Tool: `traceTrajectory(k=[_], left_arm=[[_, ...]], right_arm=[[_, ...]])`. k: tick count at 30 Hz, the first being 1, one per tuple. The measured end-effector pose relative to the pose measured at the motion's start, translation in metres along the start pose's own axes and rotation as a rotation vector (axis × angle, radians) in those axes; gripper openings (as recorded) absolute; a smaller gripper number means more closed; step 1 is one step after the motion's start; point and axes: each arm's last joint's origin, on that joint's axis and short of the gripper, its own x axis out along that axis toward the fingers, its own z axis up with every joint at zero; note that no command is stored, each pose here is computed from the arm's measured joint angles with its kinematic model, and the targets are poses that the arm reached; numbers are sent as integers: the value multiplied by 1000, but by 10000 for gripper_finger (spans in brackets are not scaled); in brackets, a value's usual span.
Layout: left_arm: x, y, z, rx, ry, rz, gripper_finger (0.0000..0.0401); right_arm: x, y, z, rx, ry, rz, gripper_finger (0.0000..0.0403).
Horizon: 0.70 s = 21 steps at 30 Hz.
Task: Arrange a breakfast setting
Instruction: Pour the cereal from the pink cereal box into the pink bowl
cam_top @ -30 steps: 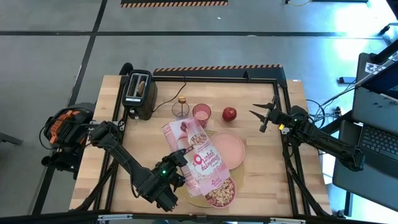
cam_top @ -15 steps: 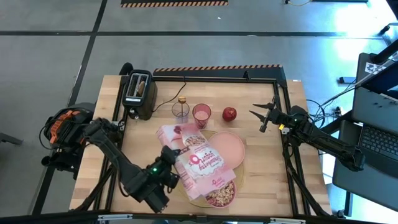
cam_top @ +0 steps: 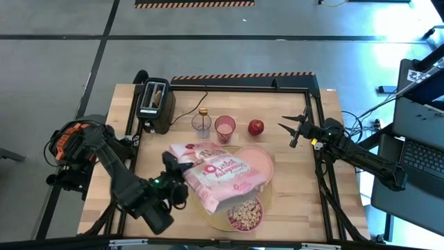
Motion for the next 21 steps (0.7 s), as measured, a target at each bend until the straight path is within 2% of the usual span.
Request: traceTrajectory(k=[8, 14, 17, 21], left_arm=[[-26, 43, -14, -196, -125, 67, 94], [-34, 72, -27, -343, -193, 143, 94], [-30, 75, -32, -380, -186, 155, 94], [-22, 66, -35, -363, -165, 153, 87]], right_arm=[[0, 0, 0, 0, 0, 0, 127], [0, 0, 0, 0, -1, -1, 127], [0, 0, 0, 0, -1, -1, 127], [0, 0, 0, 0, -1, -1, 127]])
